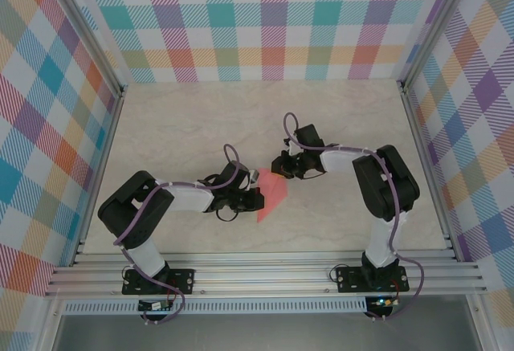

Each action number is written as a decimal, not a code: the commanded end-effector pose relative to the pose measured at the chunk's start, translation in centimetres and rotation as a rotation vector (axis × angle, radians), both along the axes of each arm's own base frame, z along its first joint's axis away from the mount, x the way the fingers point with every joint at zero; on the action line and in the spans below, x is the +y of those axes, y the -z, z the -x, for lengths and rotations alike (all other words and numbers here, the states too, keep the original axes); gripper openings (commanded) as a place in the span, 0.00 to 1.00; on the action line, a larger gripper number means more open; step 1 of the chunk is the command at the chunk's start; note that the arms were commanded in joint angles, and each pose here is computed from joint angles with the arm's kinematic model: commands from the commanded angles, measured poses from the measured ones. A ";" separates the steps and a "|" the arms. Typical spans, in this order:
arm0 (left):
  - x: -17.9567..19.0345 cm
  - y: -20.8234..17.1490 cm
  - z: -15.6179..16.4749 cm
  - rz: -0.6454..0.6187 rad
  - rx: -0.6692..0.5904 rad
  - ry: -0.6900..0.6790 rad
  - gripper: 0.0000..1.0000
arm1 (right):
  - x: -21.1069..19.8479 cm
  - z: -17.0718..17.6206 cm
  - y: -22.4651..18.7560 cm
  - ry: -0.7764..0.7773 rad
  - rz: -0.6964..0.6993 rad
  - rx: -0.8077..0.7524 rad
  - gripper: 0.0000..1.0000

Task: Fold a paper plane with a square sheet of paper (pick it up from the middle)
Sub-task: Fourth fold the wing at the center of the table.

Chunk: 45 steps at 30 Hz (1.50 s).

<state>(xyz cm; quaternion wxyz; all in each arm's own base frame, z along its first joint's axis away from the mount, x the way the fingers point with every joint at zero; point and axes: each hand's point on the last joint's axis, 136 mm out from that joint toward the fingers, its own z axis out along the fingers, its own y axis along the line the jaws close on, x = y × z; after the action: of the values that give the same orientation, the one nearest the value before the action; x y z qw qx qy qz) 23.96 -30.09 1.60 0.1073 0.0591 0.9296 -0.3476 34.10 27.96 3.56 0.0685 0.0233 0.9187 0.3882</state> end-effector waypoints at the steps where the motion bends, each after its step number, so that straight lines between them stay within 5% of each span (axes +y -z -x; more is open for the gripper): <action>1: 5.0 6.2 5.6 -0.248 0.226 0.030 0.00 | -0.7 -0.7 1.5 -0.004 0.067 -0.002 0.11; 9: 5.2 6.2 5.8 -0.257 0.231 0.046 0.00 | -3.0 -3.5 3.7 0.077 0.194 -0.020 0.11; 22: 5.4 6.1 5.9 -0.262 0.227 0.046 0.00 | -4.6 -7.5 1.2 0.152 0.045 -0.084 0.12; 28: 5.1 6.0 5.6 -0.256 0.219 0.041 0.00 | -3.2 -5.7 -3.0 0.107 -0.015 -0.144 0.22; 33: 5.2 5.7 5.6 -0.260 0.211 0.045 0.00 | -2.1 -2.8 -3.4 0.057 0.077 -0.169 0.40; 45: 5.0 5.7 5.3 -0.256 0.207 0.046 0.00 | 1.1 0.7 -1.1 -0.004 0.053 -0.083 0.41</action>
<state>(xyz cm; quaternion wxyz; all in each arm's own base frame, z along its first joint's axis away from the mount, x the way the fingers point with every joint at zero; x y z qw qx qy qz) 23.96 -30.13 1.64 0.1062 0.0720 0.9308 -0.3423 33.63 28.84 5.56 0.1184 -0.0043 0.9257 0.3593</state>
